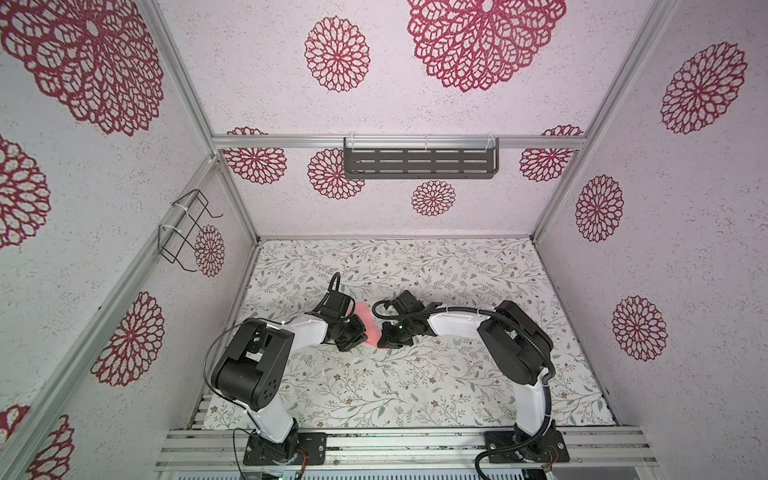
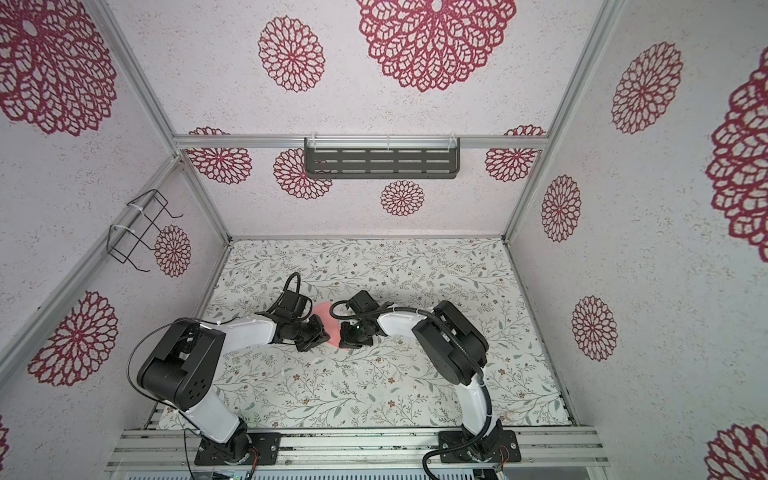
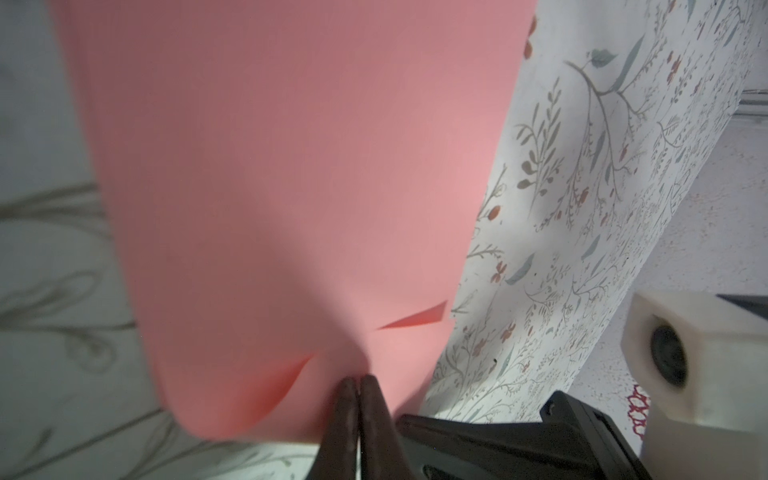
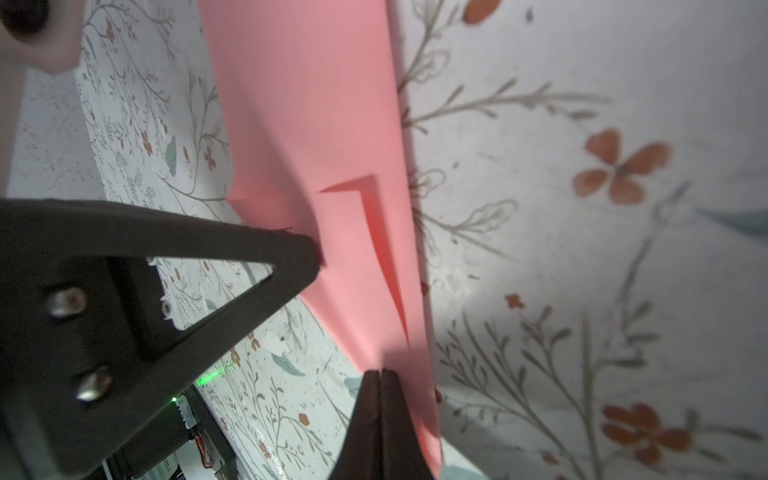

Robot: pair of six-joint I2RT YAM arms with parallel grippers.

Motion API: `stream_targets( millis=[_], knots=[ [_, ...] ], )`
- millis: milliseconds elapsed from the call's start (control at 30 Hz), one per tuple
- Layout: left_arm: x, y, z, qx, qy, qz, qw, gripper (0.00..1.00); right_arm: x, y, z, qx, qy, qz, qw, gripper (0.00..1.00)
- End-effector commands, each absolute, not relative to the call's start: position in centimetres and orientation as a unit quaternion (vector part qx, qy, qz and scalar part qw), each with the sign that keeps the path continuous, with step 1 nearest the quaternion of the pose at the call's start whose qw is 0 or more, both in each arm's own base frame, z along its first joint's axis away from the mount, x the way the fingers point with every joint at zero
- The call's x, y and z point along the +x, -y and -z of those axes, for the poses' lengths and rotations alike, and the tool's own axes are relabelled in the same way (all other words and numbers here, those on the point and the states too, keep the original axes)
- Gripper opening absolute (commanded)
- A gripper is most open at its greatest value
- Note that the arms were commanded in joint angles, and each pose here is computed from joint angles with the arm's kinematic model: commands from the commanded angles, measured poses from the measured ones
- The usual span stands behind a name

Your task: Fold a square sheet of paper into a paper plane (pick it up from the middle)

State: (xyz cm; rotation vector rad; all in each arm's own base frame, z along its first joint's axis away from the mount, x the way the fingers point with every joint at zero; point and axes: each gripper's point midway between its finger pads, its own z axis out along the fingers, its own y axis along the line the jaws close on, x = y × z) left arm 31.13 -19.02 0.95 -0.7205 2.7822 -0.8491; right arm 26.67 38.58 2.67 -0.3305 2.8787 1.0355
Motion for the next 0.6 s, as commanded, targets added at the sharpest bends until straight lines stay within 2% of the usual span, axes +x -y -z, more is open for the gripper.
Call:
stream_targets(
  millis=[0,233,567],
  knots=[
    [31.6,19.0,-2.0,-0.219,-0.93,0.28,0.094,0.12,26.9,-37.3,-1.2,-0.099,-0.946,-0.308,0.022,0.01],
    [31.4,18.4,-3.2,-0.201,-0.93,0.281,0.122,0.19,26.6,-37.0,-0.4,-0.093,-0.95,-0.298,0.011,0.02],
    [30.5,16.6,-1.1,-0.214,-0.94,0.241,0.109,0.19,26.5,-36.5,0.3,-0.084,-0.953,-0.292,0.001,0.04]
  ],
)
